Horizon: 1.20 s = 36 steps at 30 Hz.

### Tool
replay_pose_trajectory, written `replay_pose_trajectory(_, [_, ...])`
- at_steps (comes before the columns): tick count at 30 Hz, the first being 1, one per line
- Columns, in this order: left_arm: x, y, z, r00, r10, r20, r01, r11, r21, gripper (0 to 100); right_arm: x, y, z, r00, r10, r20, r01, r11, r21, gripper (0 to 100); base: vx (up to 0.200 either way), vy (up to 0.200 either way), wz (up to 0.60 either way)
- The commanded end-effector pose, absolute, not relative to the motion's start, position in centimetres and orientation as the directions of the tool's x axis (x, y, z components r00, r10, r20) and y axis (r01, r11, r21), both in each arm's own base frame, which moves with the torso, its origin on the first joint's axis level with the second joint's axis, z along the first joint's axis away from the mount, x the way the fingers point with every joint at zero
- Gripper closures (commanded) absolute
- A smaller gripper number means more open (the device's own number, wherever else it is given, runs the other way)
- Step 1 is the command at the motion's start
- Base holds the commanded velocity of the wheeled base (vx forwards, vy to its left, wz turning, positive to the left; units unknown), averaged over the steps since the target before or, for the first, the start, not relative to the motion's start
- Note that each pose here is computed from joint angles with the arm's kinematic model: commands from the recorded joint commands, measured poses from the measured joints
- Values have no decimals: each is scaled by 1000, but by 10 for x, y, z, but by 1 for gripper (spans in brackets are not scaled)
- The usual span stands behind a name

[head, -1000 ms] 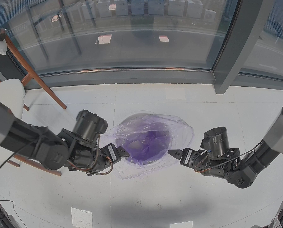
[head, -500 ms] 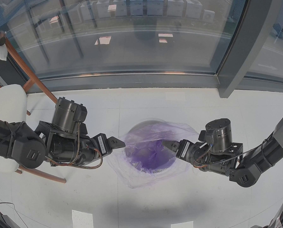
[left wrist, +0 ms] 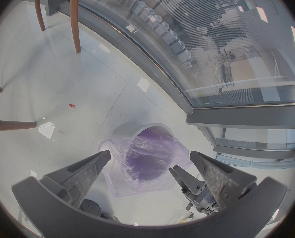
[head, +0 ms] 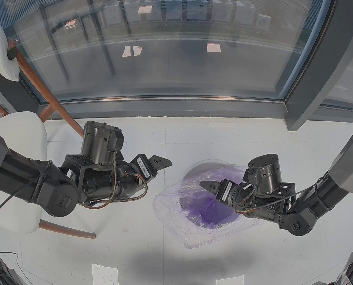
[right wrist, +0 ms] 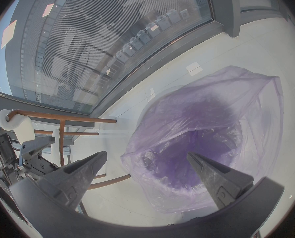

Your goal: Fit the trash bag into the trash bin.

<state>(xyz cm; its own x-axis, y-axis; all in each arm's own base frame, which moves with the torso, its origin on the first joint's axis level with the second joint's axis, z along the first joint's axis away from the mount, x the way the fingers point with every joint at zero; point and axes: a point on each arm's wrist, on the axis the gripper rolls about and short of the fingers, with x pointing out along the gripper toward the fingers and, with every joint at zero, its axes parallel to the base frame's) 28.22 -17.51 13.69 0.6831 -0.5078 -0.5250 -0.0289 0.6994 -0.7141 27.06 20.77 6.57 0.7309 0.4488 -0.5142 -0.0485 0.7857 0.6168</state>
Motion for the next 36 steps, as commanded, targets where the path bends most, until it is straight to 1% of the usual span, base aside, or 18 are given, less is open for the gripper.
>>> replay_pose_trajectory(1, [283, -177, 130, 673, -505, -541, -37, 707, -706, 0, 269, 208, 63, 725, 448, -524, -47, 790, 611, 0, 0, -200, 0])
replay_pose_trajectory(8, [284, -177, 131, 684, -488, -542, -40, 717, -696, 0, 268, 208, 60, 719, 445, -534, -42, 794, 606, 0, 0, -200, 0])
replay_pose_trajectory(11, [274, -187, 122, 684, -451, -573, -57, 750, -659, 0, 266, 211, 59, 713, 450, -538, -47, 796, 604, 0, 0, 0, 0])
replay_pose_trajectory(14, [266, -184, 105, 688, -378, -619, -102, 794, -599, 0, 265, 212, 58, 711, 452, -539, -49, 796, 603, 0, 0, 0, 0])
replay_pose_trajectory(18, [266, -184, 110, 697, -387, -603, -79, 795, -601, 0, 265, 212, 58, 709, 454, -539, -52, 796, 603, 0, 0, 0, 0])
replay_pose_trajectory(22, [270, -184, 111, 704, -384, -597, -41, 818, -574, 0, 262, 214, 58, 705, 459, -542, -55, 796, 602, 0, 200, 0, 0])
replay_pose_trajectory(26, [271, -191, 114, 725, -400, -561, -17, 803, -595, 0, 261, 213, 57, 701, 458, -547, -54, 798, 600, 0, 200, 0, 0])
replay_pose_trajectory(28, [260, -198, 107, 714, -422, -559, -1, 797, -603, 0, 261, 213, 56, 701, 456, -548, -53, 800, 598, 0, 200, 200, 0])
replay_pose_trajectory(34, [238, -199, 89, 706, -469, -531, 48, 780, -624, 0, 262, 214, 53, 700, 455, -551, -49, 800, 598, 0, 200, 200, 0])
replay_pose_trajectory(36, [235, -202, 81, 695, -472, -542, 20, 767, -642, 0, 264, 215, 51, 699, 454, -553, -46, 800, 599, 0, 100, 100, 0])
